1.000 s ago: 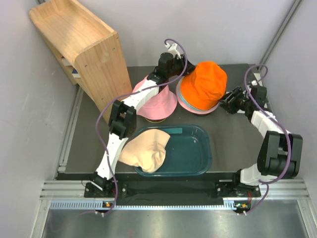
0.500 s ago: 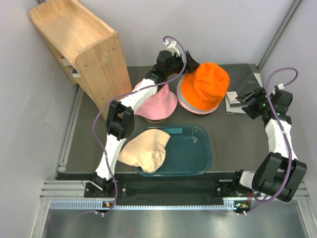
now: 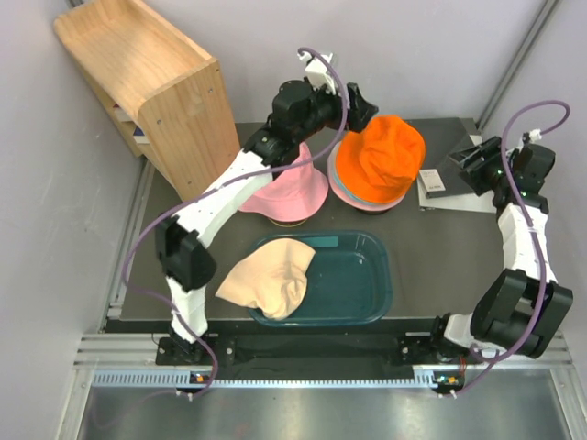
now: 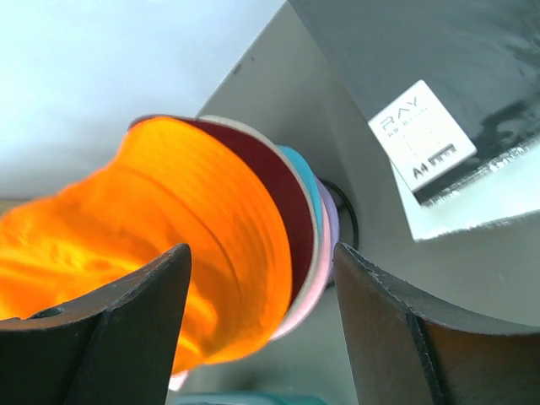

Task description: Stack the hats

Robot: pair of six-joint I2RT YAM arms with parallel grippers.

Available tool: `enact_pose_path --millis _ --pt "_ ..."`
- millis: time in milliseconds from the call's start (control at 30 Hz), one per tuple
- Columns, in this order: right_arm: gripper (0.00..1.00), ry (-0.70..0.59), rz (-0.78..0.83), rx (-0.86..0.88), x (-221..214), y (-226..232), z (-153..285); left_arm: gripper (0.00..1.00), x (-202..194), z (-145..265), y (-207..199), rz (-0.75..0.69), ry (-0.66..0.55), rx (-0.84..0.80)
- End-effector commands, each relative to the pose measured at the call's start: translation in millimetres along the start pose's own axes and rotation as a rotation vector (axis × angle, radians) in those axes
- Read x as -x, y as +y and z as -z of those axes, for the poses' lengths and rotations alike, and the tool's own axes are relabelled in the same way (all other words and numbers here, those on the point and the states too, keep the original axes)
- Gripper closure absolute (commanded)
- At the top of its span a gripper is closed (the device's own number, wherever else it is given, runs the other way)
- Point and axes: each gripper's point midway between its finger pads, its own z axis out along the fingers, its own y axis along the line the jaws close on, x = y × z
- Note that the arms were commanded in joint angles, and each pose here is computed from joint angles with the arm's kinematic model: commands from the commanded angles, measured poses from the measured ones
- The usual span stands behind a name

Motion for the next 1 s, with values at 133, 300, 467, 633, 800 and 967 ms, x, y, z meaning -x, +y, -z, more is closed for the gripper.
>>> enact_pose_path --millis 133,300,467,633,800,967 --pt "0.34 -0.185 -0.031 0.149 64.1 50.5 -22.6 0.03 -73.1 139.2 -8.4 -0.214 0.253 0.329" --pt "0.34 -0.211 -0.009 0.17 62.8 69.9 -26.4 0.08 -170.5 239.6 3.3 -0.049 0.497 0.51" --pt "0.34 -0.201 -0.017 0.174 47.0 70.7 -25.0 0.12 -241.0 305.9 4.8 0.042 0.752 0.658" --pt "0.35 -0.205 -0.026 0.193 39.4 74.4 -17.8 0.18 -281.5 339.8 1.7 0.035 0.914 0.775" --pt "0.34 -0.19 -0.026 0.198 26.5 73.9 -10.2 0.23 -297.3 352.7 1.9 0.043 0.939 0.855" --pt "0.34 -0.187 -0.023 0.212 26.6 79.9 -7.0 0.26 -304.4 357.1 10.3 0.025 0.937 0.91"
